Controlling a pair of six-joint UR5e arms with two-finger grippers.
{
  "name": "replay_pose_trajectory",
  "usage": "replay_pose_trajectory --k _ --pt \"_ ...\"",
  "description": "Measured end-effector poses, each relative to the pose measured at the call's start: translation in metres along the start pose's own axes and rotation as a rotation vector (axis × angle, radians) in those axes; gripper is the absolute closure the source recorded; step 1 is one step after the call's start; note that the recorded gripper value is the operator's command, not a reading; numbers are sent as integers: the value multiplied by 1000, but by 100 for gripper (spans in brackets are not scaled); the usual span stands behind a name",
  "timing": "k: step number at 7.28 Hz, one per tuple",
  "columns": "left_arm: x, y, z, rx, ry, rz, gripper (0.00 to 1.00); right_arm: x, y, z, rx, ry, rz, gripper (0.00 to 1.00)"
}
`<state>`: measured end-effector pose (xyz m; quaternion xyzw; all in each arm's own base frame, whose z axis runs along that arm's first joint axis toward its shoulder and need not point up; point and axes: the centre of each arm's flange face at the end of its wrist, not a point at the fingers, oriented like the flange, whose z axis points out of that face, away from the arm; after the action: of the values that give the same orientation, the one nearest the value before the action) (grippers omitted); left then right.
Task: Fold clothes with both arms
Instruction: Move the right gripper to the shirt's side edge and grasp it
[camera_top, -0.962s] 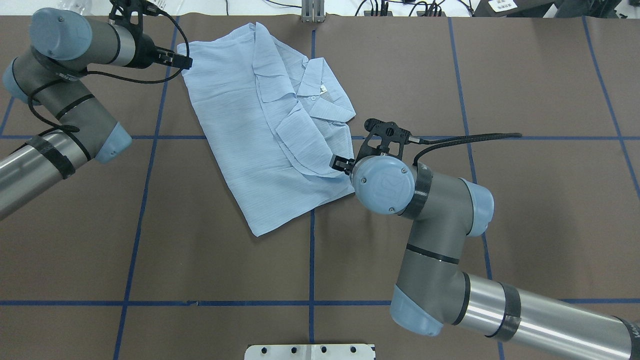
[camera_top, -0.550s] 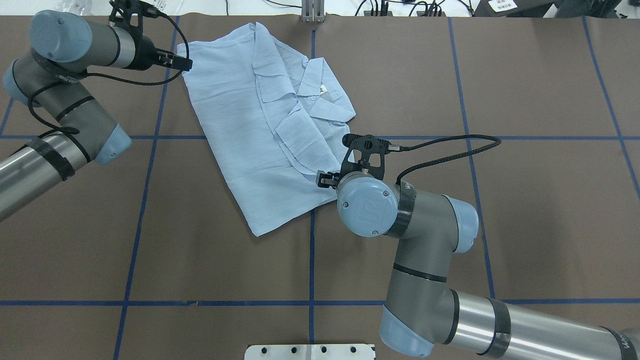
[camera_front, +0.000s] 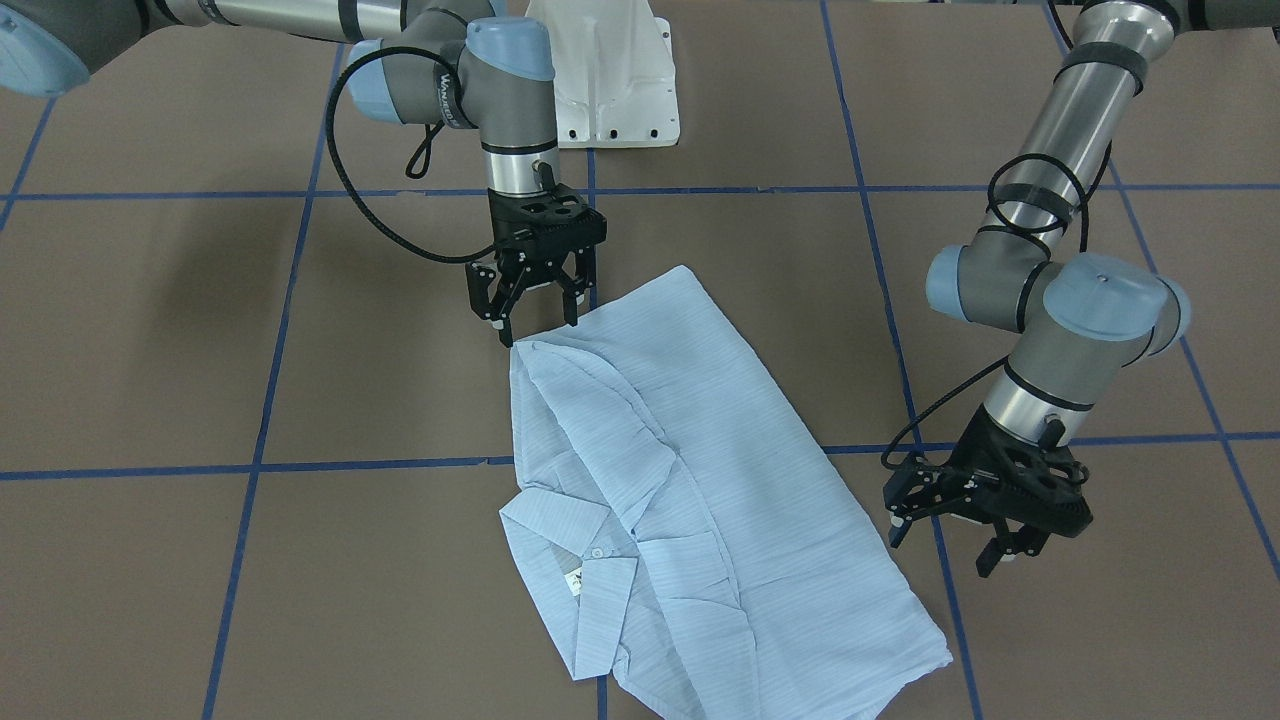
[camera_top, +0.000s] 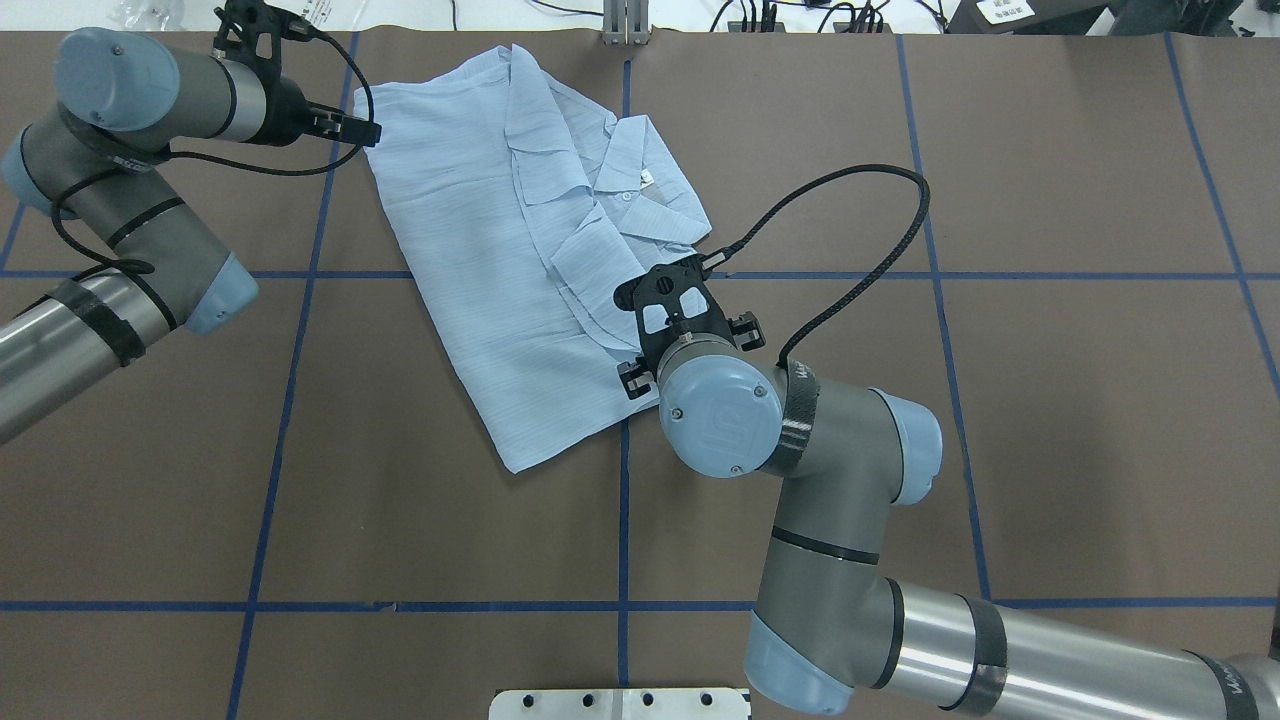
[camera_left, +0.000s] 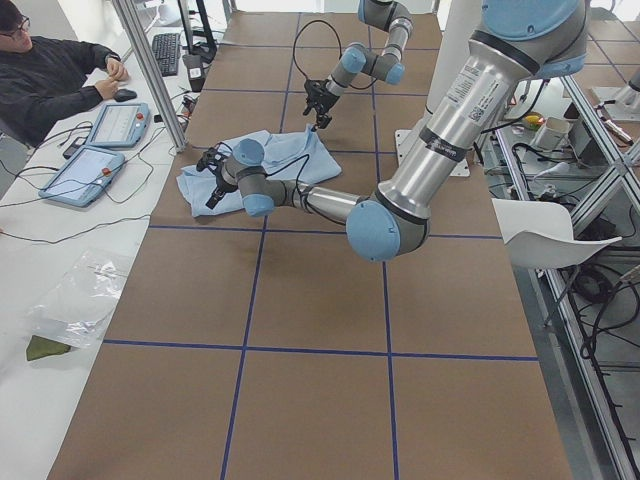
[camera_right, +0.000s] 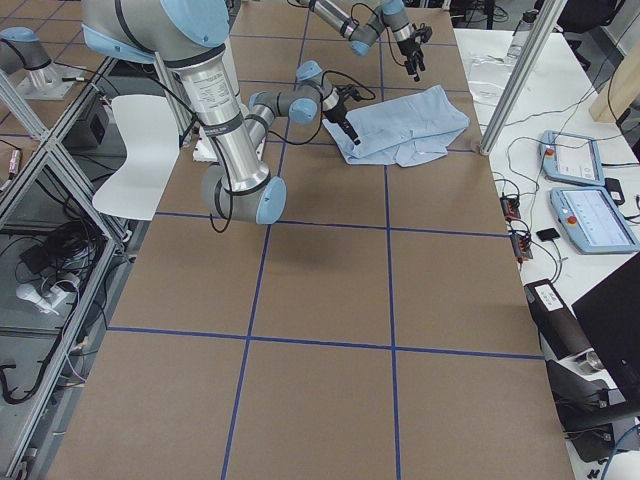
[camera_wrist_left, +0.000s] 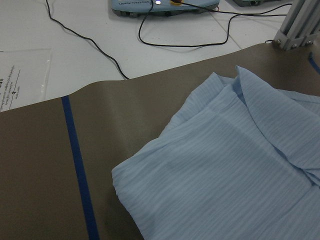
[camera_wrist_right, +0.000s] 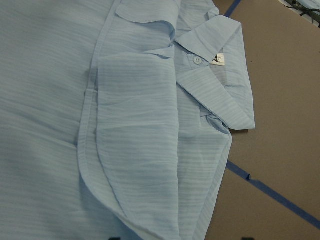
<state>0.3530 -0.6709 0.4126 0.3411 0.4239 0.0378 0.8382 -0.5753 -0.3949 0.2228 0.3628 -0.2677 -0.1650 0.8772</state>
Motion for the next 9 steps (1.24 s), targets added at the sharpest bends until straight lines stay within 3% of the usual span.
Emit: replay_pose_trajectory --k 1,3,7,9 --pt "-2 2 0 -2 -2 -1 0 -1 4 9 0 3 -61 36" --pt "-3 4 0 -4 -3 -3 0 -5 7 25 7 0 -88 100" --pt "-2 3 -2 0 0 -20 0 -7 -5 16 66 -47 -39 100" --pt "-2 4 -3 0 1 -21 0 -3 -3 16 72 -53 21 100"
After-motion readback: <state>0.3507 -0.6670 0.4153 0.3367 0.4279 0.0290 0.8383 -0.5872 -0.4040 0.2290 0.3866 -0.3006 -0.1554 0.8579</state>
